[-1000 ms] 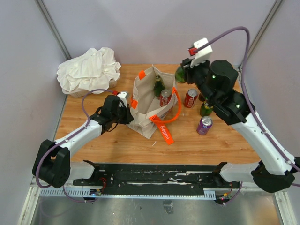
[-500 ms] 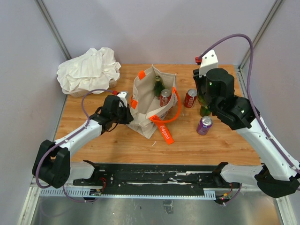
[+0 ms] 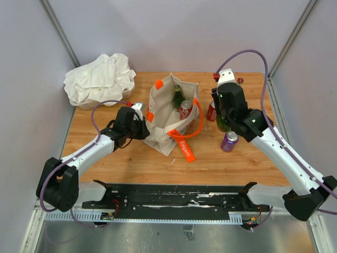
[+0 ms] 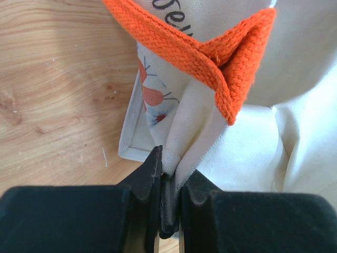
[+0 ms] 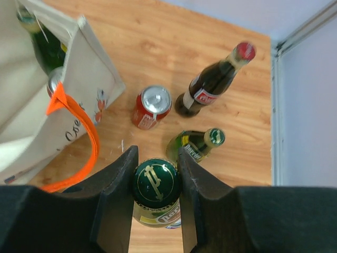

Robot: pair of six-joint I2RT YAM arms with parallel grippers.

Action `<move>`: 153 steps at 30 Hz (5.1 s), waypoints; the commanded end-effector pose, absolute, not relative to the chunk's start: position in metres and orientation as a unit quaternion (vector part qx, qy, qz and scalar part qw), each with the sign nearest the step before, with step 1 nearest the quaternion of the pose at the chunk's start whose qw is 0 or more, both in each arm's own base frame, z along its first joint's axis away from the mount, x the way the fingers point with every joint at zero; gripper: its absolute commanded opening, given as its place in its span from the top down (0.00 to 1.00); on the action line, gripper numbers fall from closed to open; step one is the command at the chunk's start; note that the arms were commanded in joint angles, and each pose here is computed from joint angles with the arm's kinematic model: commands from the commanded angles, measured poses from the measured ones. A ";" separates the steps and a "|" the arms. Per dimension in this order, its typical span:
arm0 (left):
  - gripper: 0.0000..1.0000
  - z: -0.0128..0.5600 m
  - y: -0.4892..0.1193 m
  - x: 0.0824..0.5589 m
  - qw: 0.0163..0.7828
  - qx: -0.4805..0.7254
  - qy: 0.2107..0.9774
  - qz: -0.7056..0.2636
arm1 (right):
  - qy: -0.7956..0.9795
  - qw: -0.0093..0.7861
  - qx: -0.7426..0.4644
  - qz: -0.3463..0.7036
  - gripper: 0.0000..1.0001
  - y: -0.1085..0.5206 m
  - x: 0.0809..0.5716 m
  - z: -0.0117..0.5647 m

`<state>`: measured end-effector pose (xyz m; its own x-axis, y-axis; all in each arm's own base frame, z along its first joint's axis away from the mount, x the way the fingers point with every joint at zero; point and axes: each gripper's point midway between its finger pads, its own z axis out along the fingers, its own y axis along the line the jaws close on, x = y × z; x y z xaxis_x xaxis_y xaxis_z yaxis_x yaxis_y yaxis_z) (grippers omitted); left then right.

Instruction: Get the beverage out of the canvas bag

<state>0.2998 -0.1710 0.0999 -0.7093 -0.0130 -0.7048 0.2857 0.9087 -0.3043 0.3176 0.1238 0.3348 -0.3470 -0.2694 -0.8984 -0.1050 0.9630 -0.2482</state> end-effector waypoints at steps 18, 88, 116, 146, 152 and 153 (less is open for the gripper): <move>1.00 0.086 -0.162 0.295 0.356 0.076 0.915 -0.172 | 0.786 0.614 -0.062 0.033 0.99 0.149 0.357 0.295; 0.00 0.194 -0.188 0.308 0.508 0.136 0.810 -0.258 | 0.832 0.489 -0.242 0.100 0.42 0.280 0.392 0.220; 0.15 0.133 -0.194 0.300 0.440 0.139 0.847 -0.265 | 0.881 0.443 -0.166 -0.026 0.02 0.252 0.439 0.129; 0.16 0.126 -0.189 0.306 0.438 0.133 0.854 -0.246 | 0.862 0.471 -0.185 -0.038 0.02 0.252 0.462 0.161; 0.16 0.124 -0.189 0.307 0.435 0.132 0.857 -0.244 | 0.872 0.455 -0.173 -0.049 0.02 0.241 0.465 0.147; 0.16 0.123 -0.189 0.307 0.435 0.132 0.857 -0.243 | 0.874 0.452 -0.172 -0.048 0.02 0.240 0.465 0.145</move>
<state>0.3054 -0.1906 0.1310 -0.5787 -0.0083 -0.8155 0.4428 0.8365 -0.3227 0.4526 0.2596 0.1447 -0.5072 -0.3730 -0.7770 -0.3165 0.9191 -0.2346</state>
